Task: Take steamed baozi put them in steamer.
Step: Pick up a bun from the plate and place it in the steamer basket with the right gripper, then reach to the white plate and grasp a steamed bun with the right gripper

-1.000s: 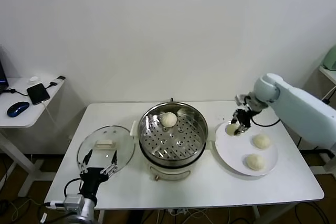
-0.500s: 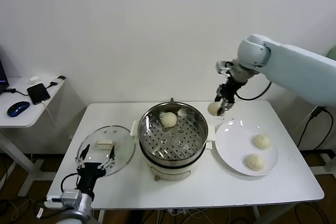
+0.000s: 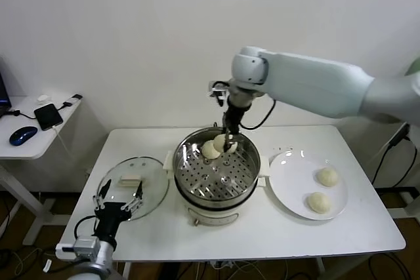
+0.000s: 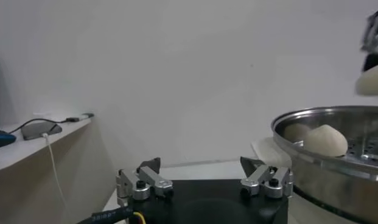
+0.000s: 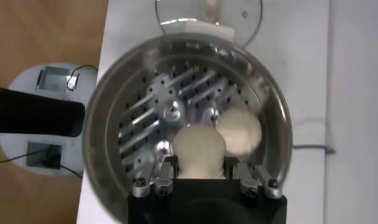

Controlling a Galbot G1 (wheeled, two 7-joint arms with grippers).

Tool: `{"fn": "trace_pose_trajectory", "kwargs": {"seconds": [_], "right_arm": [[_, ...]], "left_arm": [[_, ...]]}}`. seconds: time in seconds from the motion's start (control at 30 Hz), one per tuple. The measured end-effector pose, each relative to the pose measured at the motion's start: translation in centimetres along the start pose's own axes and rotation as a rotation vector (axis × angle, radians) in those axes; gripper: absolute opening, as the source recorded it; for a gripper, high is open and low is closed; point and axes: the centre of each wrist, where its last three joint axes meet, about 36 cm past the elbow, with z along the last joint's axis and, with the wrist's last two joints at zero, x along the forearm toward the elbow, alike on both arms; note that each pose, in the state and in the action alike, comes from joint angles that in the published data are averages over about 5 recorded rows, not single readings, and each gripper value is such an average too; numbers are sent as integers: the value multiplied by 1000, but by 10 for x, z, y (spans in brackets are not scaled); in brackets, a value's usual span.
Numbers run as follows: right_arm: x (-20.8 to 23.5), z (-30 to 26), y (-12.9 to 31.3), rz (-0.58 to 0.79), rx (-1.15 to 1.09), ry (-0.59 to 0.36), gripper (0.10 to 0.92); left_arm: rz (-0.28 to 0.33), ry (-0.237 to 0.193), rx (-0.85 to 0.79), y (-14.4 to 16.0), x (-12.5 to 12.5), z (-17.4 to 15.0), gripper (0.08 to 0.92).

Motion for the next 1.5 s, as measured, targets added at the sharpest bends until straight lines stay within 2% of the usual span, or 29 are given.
{"fn": "trace_pose_trajectory", "kwargs": {"seconds": [0.33, 0.6, 0.7, 0.83, 0.93, 1.03, 1.27, 1.5], "right_arm": [[-71, -58, -1, -21, -4, 38, 508], [-95, -82, 4, -26, 4, 48, 515], [-99, -85, 5, -23, 9, 51, 568], [-99, -86, 6, -14, 15, 51, 686], [-94, -84, 7, -5, 18, 46, 766], [-82, -77, 7, 8, 23, 41, 812], [-27, -36, 9, 55, 28, 38, 823], [36, 50, 20, 89, -26, 64, 823]], "left_arm": [[5, -9, 15, 0, -2, -2, 823], [12, -14, 19, -2, -2, -4, 823], [14, -17, 20, -2, -2, -4, 823], [15, -18, 20, -2, -2, -5, 823], [17, -18, 22, -3, -1, -5, 823], [20, -18, 25, -4, -1, -6, 823], [33, -22, 40, -8, -1, -9, 823], [48, -18, 63, -7, 2, -10, 823]]}}
